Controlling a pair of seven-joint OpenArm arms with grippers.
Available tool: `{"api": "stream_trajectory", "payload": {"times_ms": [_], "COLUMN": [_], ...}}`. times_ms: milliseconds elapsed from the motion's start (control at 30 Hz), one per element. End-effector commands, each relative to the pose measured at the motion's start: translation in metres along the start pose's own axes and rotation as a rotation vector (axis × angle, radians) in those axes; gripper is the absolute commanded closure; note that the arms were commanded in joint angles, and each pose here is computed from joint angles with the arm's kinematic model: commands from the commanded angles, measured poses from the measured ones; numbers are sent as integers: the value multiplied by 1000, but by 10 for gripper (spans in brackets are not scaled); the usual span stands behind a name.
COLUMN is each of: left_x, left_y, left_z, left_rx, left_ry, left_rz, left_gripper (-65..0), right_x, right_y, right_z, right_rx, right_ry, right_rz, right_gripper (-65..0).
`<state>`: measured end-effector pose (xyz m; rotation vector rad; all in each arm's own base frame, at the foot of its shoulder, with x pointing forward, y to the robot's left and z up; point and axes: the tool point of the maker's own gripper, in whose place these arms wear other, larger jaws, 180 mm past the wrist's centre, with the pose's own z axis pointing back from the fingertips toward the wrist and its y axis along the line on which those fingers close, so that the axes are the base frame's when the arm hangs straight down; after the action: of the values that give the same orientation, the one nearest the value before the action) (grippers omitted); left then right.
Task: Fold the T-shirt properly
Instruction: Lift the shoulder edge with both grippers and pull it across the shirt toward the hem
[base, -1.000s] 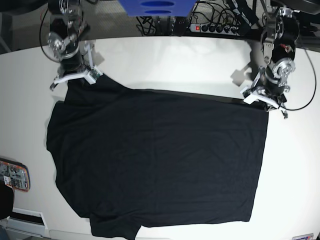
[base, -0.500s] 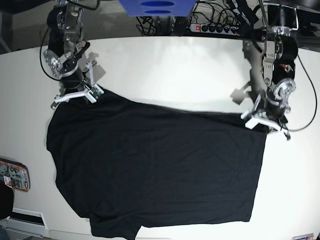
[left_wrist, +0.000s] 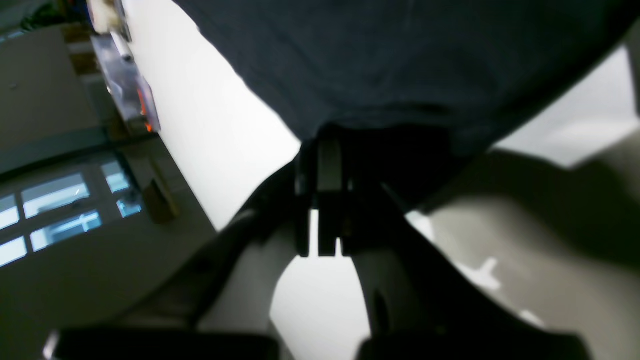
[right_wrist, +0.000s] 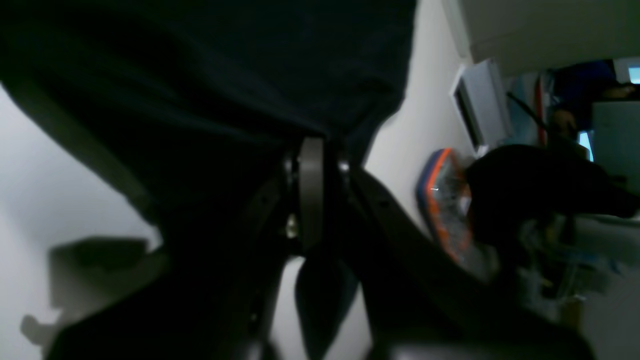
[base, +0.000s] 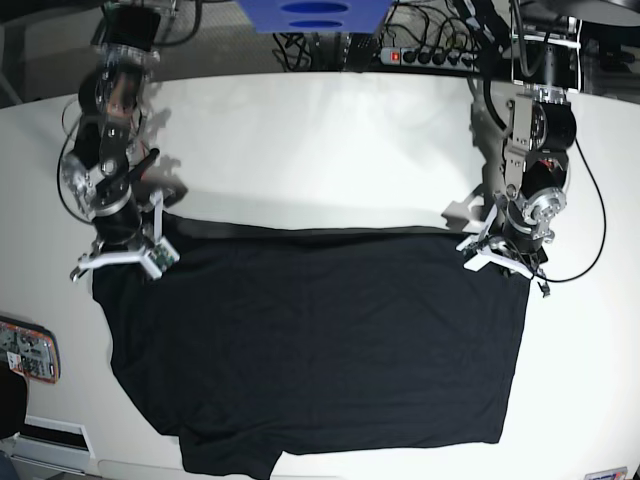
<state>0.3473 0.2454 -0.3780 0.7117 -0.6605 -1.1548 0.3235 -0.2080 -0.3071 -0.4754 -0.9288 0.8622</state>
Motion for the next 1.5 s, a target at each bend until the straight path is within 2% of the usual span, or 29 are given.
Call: {"api": "stream_trajectory", "payload": {"times_ms": [0,200,433,833,1200,1300,1467], "left_x": [1,6,7,-2,-2,-8,-13], "left_y": [20,37,48,87,85,74,69], "left_z": [1,-1,-2,-1,-2,-8,-20], "left_rx": [55,89,110,190,183,152,119], "left_ry": [-8,-17,-17,1,2,21,37], "left_rz": [2,8,5,46,46,42,61], "left_gripper": [0,0,0,0,0,0,0], "right_x": [12,20,-19,-3,-38,-48,-18], "right_y": [-20,-21,24,-34,-9,0,-3], "right_z": [-1,-21,-46,-60,-75,-79,-95], "right_rx": [-53,-18,124,28,126,155,174], "right_ry": [-38,-47,46,19,82,99,52], "right_rz": [3,-4,-60,-32,-56,-69,-27], "right_gripper": [0,0,0,0,0,0,0]}}
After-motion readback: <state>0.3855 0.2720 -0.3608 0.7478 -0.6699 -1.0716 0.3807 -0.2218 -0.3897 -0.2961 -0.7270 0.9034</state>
